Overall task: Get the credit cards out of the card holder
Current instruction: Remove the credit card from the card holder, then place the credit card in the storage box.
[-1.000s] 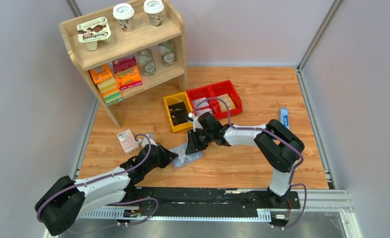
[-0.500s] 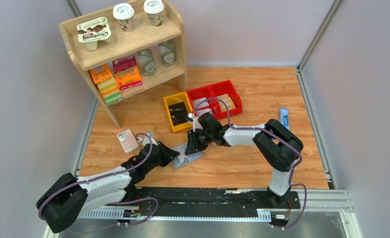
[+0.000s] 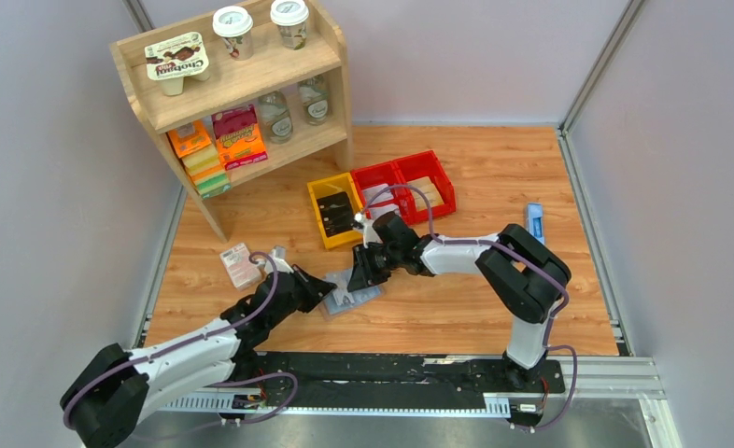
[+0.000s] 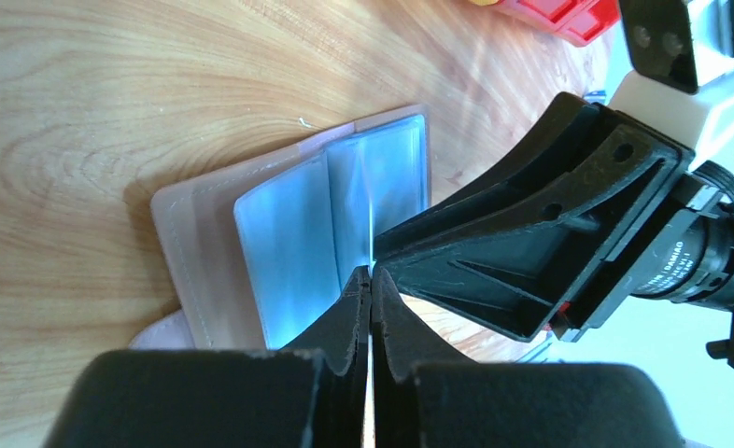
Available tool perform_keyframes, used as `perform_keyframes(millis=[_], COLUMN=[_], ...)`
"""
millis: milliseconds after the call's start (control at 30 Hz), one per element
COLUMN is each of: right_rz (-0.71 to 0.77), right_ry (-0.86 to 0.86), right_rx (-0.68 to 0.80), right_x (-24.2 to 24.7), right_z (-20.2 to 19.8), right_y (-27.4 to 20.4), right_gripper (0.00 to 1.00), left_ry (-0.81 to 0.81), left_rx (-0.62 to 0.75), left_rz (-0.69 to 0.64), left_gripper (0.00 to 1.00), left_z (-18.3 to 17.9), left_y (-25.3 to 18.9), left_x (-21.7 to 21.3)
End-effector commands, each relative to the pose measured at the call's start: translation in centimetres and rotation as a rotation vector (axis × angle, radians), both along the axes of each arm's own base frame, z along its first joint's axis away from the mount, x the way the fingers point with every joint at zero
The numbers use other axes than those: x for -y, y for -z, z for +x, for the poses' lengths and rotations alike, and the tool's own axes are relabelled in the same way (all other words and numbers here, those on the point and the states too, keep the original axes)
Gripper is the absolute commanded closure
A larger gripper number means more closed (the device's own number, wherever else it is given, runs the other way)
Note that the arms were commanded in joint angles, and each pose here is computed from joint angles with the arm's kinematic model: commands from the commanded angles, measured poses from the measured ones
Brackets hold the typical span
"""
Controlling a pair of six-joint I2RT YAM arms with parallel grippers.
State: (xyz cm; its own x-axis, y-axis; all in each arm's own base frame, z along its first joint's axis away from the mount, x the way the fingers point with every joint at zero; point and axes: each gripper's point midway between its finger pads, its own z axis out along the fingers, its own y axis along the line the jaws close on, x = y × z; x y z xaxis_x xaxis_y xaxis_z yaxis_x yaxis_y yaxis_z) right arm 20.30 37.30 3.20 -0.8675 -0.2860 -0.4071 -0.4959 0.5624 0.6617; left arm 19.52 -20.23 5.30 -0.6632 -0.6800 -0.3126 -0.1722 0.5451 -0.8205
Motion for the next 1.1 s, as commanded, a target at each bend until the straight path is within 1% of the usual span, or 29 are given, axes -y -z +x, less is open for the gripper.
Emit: perform_keyframes(millis=[0, 33, 100, 200, 333, 400, 467, 533, 567, 600, 633, 667, 700, 733, 767, 800, 900, 1067], right_rz=[-0.034, -0.042, -0.011, 0.041, 0.102, 0.137, 0.185, 0.274, 0.319, 0.352, 0.387, 0.412, 0.438, 0.46, 0.481, 0.506, 0.559, 0.614], right_ry=[0.055, 0.06, 0.085, 0.147, 0.264, 0.333, 0.403, 0.461, 0.49, 0.511, 0.529, 0.544, 0.563, 0.571, 0.577, 0.582, 0.587, 0.604], right_rx=[0.021, 0.011, 0.021, 0.071, 0.165, 0.195, 0.199, 0.2, 0.198, 0.193, 0.193, 0.191, 0.187, 0.184, 0.18, 0.185, 0.198, 0.217], right_x=[1.2, 1.4, 1.2, 1.4, 2.5, 3.2, 3.8, 4.1, 4.4, 4.5, 4.7, 4.9, 5.0, 5.1, 5.1, 5.2, 5.0, 4.8], right_z=[0.7, 0.5, 1.0, 2.1, 3.5, 3.8, 4.0, 3.9, 3.7, 3.7, 3.6, 3.5, 3.6, 3.5, 3.4, 3.5, 3.7, 4.3], right_y=[-0.4, -0.7, -2.6, -6.1, -10.8, -12.7, -14.3, -16.3, -17.4, -18.0, -18.7, -19.0, -19.5, -19.8, -20.1, -20.7, -21.9, -23.4], right_gripper=[0.72, 0.71, 0.67, 0.57, 0.3, 0.22, 0.18, 0.15, 0.14, 0.13, 0.12, 0.12, 0.12, 0.12, 0.13, 0.14, 0.2, 0.36], left_ry=[-0.05, -0.06, -0.074, -0.089, -0.113, -0.129, -0.148, -0.164, -0.172, -0.178, -0.184, -0.188, -0.19, -0.189, -0.191, -0.189, -0.19, -0.174], left_rx=[0.031, 0.039, 0.047, 0.057, 0.107, 0.153, 0.201, 0.284, 0.291, 0.336, 0.333, 0.371, 0.37, 0.407, 0.404, 0.427, 0.47, 0.507], left_rz=[-0.019, -0.021, -0.029, -0.047, -0.103, -0.15, -0.199, -0.279, -0.287, -0.337, -0.34, -0.386, -0.389, -0.428, -0.423, -0.448, -0.495, -0.558], left_gripper=[1.0, 1.0, 1.0, 1.0, 1.0, 1.0, 1.0, 1.0, 1.0, 1.0, 1.0, 1.0, 1.0, 1.0, 1.0, 1.0, 1.0, 1.0], left_z=[0.3, 0.3, 0.3, 0.2, 0.8, 1.4, 2.2, 3.1, 3.5, 3.8, 4.2, 4.5, 4.9, 5.1, 5.7, 6.0, 6.9, 8.3], left_y=[-1.6, -2.0, -2.5, -3.1, -5.3, -7.1, -9.1, -12.5, -12.8, -14.9, -14.9, -16.6, -16.8, -18.5, -18.5, -19.7, -21.6, -24.1], left_x=[-0.8, -1.0, -1.4, -1.7, -1.6, -1.4, -1.1, -0.7, -0.5, -0.4, -0.1, 0.1, 0.4, 0.7, 1.2, 1.7, 2.7, 4.9])
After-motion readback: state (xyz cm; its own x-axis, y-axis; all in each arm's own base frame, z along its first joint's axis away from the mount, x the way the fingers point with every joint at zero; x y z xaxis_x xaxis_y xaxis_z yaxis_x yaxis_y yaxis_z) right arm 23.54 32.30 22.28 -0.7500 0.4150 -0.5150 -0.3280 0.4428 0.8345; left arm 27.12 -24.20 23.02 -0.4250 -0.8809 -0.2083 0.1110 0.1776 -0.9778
